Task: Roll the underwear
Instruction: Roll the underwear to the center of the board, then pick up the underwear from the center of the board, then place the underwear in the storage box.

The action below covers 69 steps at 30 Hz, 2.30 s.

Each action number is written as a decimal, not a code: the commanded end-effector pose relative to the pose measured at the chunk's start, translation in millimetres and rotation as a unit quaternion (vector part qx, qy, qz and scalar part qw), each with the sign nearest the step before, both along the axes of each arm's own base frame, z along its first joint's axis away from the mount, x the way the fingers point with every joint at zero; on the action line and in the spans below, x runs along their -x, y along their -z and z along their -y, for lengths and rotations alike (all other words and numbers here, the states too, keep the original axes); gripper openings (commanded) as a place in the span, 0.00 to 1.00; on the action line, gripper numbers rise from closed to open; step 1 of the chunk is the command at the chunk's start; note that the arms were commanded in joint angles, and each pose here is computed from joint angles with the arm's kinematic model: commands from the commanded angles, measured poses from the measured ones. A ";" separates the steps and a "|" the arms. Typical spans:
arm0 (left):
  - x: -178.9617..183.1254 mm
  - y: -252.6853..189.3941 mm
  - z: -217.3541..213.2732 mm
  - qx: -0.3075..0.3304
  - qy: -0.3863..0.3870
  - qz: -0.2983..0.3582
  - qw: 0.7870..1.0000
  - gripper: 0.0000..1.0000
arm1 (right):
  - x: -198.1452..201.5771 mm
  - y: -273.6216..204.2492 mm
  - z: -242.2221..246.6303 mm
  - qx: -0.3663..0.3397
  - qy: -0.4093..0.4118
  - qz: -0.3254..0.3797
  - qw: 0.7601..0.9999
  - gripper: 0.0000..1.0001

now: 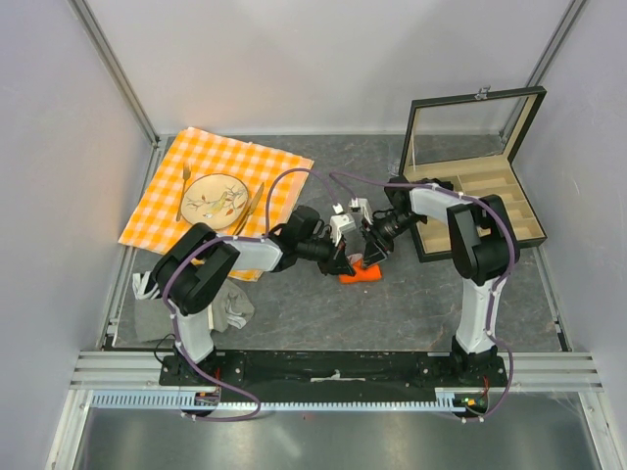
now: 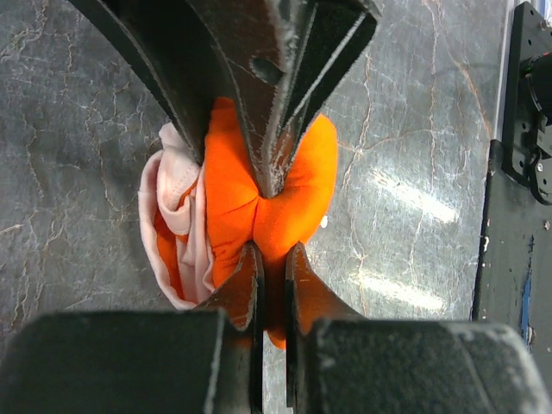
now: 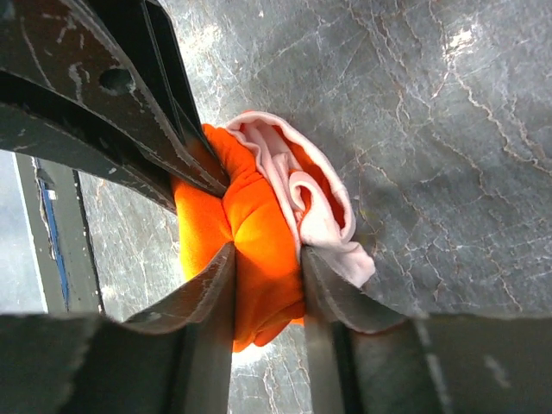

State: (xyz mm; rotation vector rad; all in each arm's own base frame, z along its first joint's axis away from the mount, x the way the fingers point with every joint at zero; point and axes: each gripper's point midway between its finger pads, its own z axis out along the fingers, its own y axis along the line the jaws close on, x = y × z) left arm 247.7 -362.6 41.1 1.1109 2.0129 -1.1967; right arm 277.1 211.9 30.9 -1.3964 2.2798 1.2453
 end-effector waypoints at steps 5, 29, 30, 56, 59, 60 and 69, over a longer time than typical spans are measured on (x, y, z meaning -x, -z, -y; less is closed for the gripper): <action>11.7 58.7 -43.9 -0.109 -0.074 -0.099 0.986 0.04 | 25.8 10.4 5.3 0.003 -0.047 -0.047 0.998 0.17; 17.5 -131.7 -76.0 -0.002 -0.144 0.062 0.988 0.65 | 15.9 -43.2 1.5 -0.053 -0.034 0.004 0.998 0.00; 25.6 -129.5 -82.8 -0.023 -0.134 0.055 0.989 0.65 | 21.9 -50.2 1.3 -0.061 -0.039 -0.004 0.997 0.00; 38.0 -130.5 -148.5 -0.115 -0.150 0.177 0.966 0.70 | -74.2 -149.0 167.2 0.052 0.088 0.180 0.978 0.00; 35.4 -128.1 -152.3 -0.124 -0.161 0.179 0.963 0.70 | -97.1 -143.0 204.6 0.076 0.114 0.192 0.972 0.00; 34.6 -127.4 -153.8 -0.127 -0.164 0.180 0.962 0.70 | -108.2 -149.4 217.5 0.084 0.125 0.208 0.966 0.00; 29.4 -119.2 -158.1 -0.145 -0.174 0.178 0.957 0.70 | -166.9 -111.7 235.8 0.091 0.120 0.213 0.965 0.00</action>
